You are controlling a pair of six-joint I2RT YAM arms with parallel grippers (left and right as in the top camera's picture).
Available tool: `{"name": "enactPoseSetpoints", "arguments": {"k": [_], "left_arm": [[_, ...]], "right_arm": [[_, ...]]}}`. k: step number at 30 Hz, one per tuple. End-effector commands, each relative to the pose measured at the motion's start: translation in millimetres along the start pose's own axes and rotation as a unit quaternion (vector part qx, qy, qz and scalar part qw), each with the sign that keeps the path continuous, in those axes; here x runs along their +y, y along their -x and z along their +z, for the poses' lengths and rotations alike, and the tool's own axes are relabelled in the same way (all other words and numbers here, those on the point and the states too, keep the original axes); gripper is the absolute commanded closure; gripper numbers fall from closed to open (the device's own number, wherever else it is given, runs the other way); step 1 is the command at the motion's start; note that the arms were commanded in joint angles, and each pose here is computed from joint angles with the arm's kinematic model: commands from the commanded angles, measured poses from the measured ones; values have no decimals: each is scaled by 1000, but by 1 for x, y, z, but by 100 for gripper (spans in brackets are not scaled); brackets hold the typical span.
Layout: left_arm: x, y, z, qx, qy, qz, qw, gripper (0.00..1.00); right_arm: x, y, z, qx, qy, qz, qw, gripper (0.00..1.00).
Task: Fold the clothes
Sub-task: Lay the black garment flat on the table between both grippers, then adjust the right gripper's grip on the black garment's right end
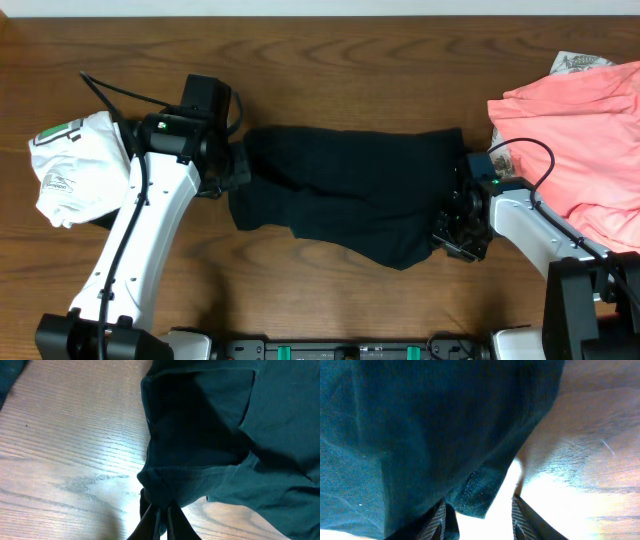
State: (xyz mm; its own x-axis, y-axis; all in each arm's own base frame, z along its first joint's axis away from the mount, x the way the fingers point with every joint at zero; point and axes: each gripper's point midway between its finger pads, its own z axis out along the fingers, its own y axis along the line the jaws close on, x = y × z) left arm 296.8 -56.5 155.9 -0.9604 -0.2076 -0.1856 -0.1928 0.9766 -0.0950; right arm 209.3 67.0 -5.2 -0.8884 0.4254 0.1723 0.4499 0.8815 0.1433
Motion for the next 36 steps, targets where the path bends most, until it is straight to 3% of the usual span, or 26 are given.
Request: {"name": "enactPoseSetpoints", "arguments": {"k": [1, 2, 15, 23, 28, 36], "left_arm": [[5, 1, 3, 3, 10, 2, 1000, 93], [5, 1, 3, 3, 10, 2, 1000, 93], [5, 1, 3, 3, 10, 2, 1000, 94], [5, 1, 3, 2, 10, 2, 1000, 93], [5, 1, 3, 2, 10, 2, 1000, 93], [6, -2, 3, 7, 12, 15, 1000, 93]], "right_arm": [[-2, -10, 13, 23, 0, 1, 1000, 88], [-1, -9, 13, 23, 0, 1, 1000, 99], [1, 11, 6, -26, -2, -26, 999, 99], [46, 51, -85, -169, 63, -158, 971, 99], [51, 62, -140, -251, 59, -167, 952, 99], [42, 62, -148, -261, 39, -161, 951, 99]]}}
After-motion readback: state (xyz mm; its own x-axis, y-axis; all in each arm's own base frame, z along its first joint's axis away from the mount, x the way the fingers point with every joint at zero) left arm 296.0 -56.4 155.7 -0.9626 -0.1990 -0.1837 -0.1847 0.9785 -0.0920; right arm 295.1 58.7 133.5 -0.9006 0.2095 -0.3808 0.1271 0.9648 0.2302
